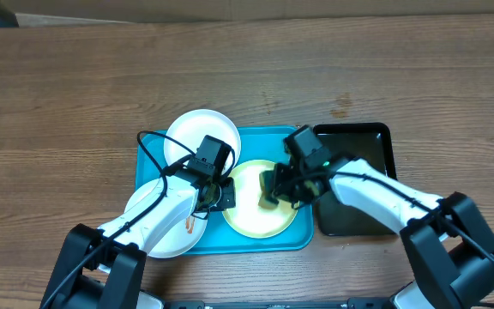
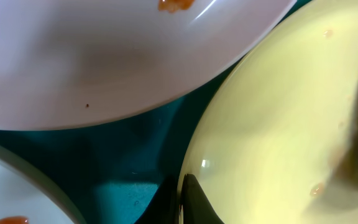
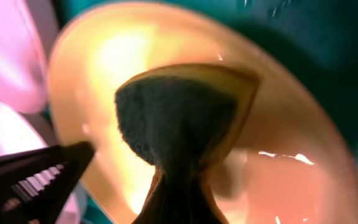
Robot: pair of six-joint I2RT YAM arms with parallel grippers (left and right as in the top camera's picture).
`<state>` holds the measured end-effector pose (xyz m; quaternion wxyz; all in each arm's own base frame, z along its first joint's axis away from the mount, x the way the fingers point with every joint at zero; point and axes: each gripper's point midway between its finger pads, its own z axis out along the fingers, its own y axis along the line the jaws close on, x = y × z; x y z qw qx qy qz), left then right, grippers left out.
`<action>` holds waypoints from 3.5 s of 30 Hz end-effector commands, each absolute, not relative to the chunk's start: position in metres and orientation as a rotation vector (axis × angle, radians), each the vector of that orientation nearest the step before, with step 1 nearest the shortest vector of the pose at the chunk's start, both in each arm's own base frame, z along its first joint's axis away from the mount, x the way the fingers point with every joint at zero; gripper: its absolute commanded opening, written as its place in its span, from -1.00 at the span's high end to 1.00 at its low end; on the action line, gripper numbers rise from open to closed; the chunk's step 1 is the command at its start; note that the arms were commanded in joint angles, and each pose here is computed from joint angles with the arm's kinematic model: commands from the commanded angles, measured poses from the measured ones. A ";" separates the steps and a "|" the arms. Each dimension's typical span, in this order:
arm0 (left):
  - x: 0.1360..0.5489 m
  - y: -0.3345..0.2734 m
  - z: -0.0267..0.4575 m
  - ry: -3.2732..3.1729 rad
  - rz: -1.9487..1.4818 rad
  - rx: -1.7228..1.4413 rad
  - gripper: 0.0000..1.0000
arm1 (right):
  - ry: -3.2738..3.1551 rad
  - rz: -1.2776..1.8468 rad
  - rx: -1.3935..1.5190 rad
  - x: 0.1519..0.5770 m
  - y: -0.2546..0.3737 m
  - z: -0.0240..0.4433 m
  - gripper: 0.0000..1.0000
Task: Clean dirty plates on tray and stack at the side
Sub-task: 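Scrub the yellow plate with the sponge in the right gripper, then return the sponge to the black tray with the right gripper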
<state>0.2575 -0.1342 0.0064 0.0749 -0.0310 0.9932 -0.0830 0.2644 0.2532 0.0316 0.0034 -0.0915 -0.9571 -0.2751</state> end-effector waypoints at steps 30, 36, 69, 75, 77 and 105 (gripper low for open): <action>0.252 -0.133 0.000 3.003 -0.233 -0.112 0.92 | -3.193 -0.710 -0.097 0.260 0.230 0.016 0.93; 0.252 -0.133 0.000 3.002 -0.234 -0.112 0.92 | -3.149 -0.848 -0.084 0.261 0.249 0.020 0.93; 0.254 -0.134 0.001 2.997 -0.237 -0.112 0.92 | -3.046 -1.463 0.036 0.299 0.210 0.155 0.93; 0.258 -0.138 0.009 2.996 -0.257 -0.109 0.92 | -3.320 -0.633 -0.472 0.308 0.091 0.099 0.93; 0.259 -0.140 0.013 3.000 -0.262 -0.109 0.92 | -3.328 -0.422 -0.539 0.302 0.067 0.090 0.93; 0.301 -0.146 0.079 2.925 -0.239 -0.126 0.92 | -3.132 -0.159 -0.571 0.241 0.045 0.011 -0.64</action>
